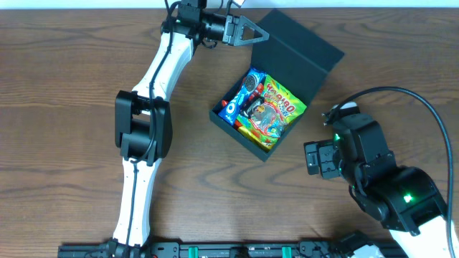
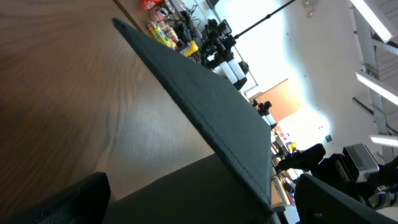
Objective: Pack container
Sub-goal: 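Swing the lid forward and down over the box with left gripper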
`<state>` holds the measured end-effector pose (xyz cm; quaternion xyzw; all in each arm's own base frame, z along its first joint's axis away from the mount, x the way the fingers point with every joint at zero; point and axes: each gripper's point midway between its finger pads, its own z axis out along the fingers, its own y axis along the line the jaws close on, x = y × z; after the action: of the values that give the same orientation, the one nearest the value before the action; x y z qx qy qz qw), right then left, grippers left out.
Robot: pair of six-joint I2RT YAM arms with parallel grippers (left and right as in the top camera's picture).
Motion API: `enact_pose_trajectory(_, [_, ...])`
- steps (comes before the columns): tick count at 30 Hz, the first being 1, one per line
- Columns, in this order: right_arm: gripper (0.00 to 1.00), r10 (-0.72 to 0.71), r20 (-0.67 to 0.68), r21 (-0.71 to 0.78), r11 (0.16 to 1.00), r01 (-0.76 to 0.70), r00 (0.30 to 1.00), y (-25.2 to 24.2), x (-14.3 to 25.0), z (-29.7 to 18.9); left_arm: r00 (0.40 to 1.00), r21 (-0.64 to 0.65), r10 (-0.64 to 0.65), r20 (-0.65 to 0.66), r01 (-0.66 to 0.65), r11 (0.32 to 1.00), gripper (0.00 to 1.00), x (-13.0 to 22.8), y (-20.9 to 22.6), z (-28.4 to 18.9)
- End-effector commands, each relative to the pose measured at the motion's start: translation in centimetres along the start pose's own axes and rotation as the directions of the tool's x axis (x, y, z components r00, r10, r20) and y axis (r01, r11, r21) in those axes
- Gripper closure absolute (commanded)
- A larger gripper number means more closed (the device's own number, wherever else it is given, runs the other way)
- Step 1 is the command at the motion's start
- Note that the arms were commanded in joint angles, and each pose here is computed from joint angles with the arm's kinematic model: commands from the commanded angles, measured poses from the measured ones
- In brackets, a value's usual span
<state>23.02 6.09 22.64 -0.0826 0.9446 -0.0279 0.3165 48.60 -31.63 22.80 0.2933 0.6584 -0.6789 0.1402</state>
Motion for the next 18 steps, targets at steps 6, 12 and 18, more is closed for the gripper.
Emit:
enact_pose_trajectory(6, [0.01, 0.002, 0.015, 0.034, 0.999, -0.003, 1.000, -0.9, -0.3, 0.0, 0.997, 0.010, 0.071, 0.015, -0.071, 0.997, 0.04, -1.2, -1.8, -1.7])
enact_pose_trajectory(12, [0.01, 0.003, 0.019, 0.035, 0.999, -0.004, 1.000, -0.9, -0.4, 0.0, 0.993, -0.002, 0.118, 0.022, -0.118, 0.993, 0.04, -1.3, -4.6, -2.6])
enact_pose_trajectory(18, [0.01, 0.004, 0.023, 0.034, 0.999, -0.005, 1.000, -0.8, -0.5, 0.0, 0.995, -0.033, 0.095, -0.028, -0.096, 0.995, 0.04, 2.5, -4.1, -1.2])
